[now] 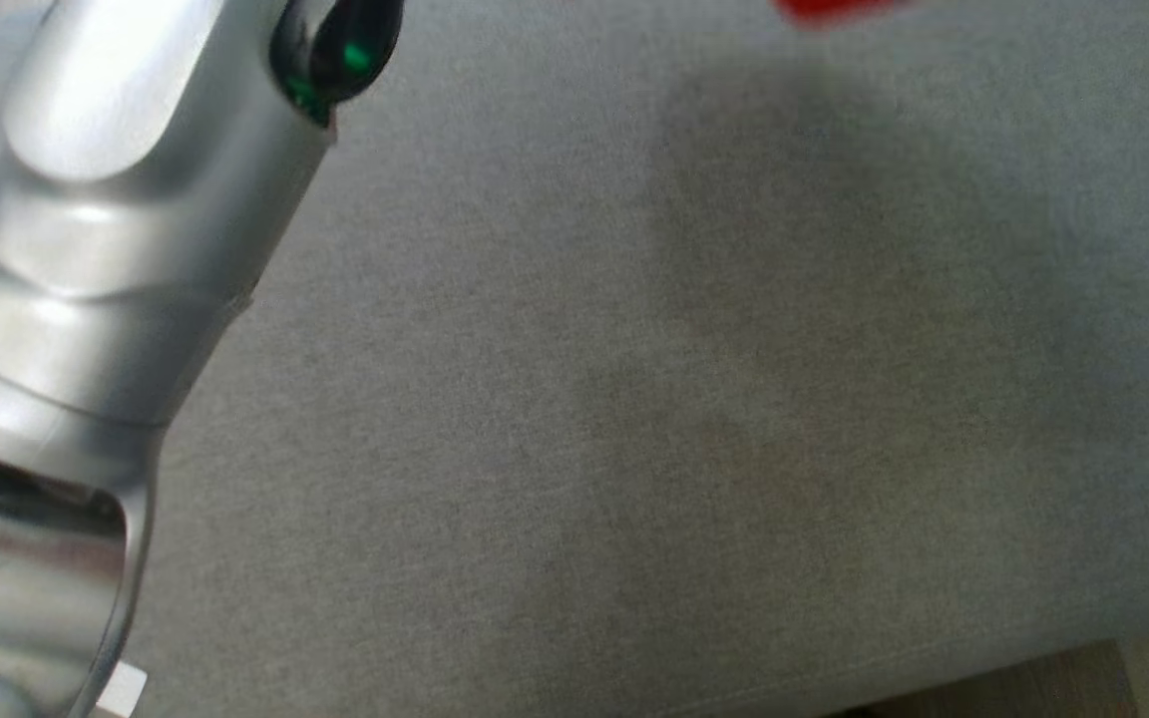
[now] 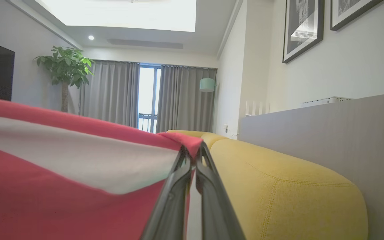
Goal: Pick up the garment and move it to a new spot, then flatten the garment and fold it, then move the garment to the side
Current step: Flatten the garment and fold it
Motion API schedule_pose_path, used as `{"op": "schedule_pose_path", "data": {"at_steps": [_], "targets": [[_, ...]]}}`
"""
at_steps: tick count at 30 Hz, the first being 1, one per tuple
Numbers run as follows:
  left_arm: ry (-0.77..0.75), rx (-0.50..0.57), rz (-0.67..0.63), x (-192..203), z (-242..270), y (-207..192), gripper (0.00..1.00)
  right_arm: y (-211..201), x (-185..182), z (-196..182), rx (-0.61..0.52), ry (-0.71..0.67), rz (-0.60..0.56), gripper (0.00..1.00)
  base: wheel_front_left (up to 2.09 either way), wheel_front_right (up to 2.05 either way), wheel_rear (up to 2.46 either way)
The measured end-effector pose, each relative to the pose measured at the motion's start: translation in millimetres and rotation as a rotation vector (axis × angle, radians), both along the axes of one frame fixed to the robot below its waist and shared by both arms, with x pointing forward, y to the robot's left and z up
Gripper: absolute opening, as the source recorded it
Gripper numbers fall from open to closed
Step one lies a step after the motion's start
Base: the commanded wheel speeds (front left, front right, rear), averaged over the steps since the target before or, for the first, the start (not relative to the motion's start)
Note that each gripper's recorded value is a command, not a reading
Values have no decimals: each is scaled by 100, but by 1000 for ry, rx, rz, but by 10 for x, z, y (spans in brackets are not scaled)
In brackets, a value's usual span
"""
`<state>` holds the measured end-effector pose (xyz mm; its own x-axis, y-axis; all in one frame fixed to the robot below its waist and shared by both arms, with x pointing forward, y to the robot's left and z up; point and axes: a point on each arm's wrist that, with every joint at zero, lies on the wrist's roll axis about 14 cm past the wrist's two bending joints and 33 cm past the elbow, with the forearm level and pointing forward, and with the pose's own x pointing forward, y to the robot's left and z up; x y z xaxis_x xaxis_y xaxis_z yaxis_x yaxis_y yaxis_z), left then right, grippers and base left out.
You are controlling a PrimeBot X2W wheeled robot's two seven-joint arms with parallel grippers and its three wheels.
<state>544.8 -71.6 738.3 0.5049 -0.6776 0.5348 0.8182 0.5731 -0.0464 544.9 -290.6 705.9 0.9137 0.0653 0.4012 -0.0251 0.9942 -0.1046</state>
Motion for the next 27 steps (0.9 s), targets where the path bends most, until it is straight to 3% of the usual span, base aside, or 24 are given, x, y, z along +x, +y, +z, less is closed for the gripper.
{"op": "schedule_pose_path", "data": {"at_steps": [6, 11, 17, 27], "targets": [[67, -49, -27, 78, -326, -61, 0, -111, 116, -259, 0, 29, -18, 0, 0, 0, 0], [288, -11, -26, -86, -1250, -6, 0, -152, -43, -950, 58, 175, -22, 0, 0, 0, 0], [489, 18, -31, -642, -1995, 109, 0, -139, -631, -1853, 154, 385, -40, 0, 0, 0, 0], [727, 136, -71, -1855, -2762, 245, 0, -133, -1928, -2593, 277, 640, -105, 0, 0, 0, 0]]}}
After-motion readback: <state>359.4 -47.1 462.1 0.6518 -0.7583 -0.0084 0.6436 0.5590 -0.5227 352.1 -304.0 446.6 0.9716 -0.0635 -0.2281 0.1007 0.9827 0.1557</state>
